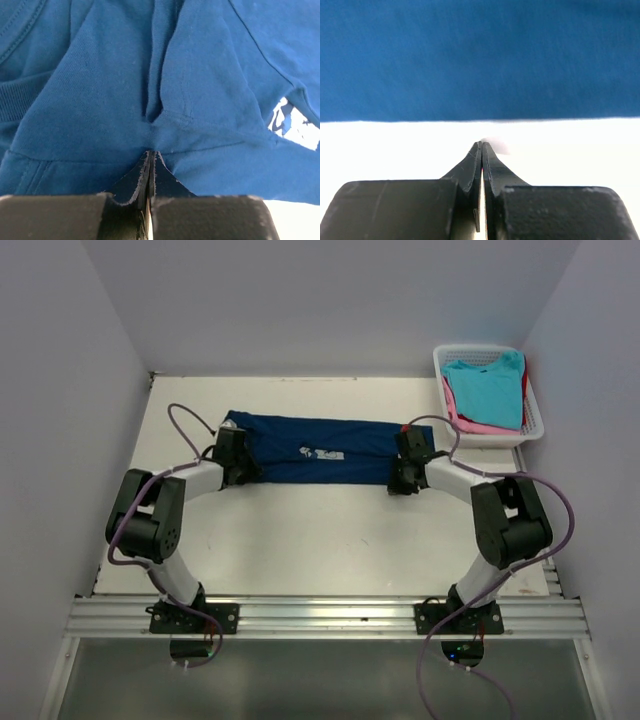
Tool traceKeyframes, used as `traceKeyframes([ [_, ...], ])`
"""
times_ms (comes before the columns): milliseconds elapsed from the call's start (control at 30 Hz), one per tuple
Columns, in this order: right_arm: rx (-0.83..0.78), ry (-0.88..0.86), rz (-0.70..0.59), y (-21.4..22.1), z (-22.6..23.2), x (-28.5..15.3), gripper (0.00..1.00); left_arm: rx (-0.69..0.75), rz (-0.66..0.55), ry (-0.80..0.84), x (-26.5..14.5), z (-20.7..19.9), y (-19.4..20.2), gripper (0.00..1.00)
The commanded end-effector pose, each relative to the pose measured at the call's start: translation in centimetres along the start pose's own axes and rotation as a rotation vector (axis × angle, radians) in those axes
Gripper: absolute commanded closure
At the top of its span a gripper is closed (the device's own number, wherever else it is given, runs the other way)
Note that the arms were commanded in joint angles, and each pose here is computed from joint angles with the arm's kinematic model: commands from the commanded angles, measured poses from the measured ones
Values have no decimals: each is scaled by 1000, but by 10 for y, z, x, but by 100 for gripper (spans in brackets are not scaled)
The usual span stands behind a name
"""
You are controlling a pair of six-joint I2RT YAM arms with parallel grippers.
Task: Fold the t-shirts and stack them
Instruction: Fold the tshirt
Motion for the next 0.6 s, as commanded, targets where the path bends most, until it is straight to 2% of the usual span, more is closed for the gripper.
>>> traceKeyframes([
  [0,-64,48,63,34,-5,-13,100,12,62,-265,9,32,3,100],
  [100,-83,35,88,53,-6,-17,100,-3,81,-265,18,28,-8,100],
  [233,-97,22,67,52,-5,-25,100,-14,96,-221,22,24,-7,100],
  [400,-100,65,-53,14,7,-39,100,-2,100,-217,19,29,-1,100],
  [433,-94,144,-59,9,4,-34,100,-1,105,-216,19,29,0,100],
  [567,-69,200,-108,-28,17,-23,100,7,120,-215,17,32,5,100],
])
Point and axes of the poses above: each gripper's point midway between its finger pads, its own x axis out along the fingers, its own z axis along the line the jaws close on, y = z × x, the point moved 9 cm from there along -x, back along the fingers, and after that the axes turned 1 degree about x, right-handed, at the moved point
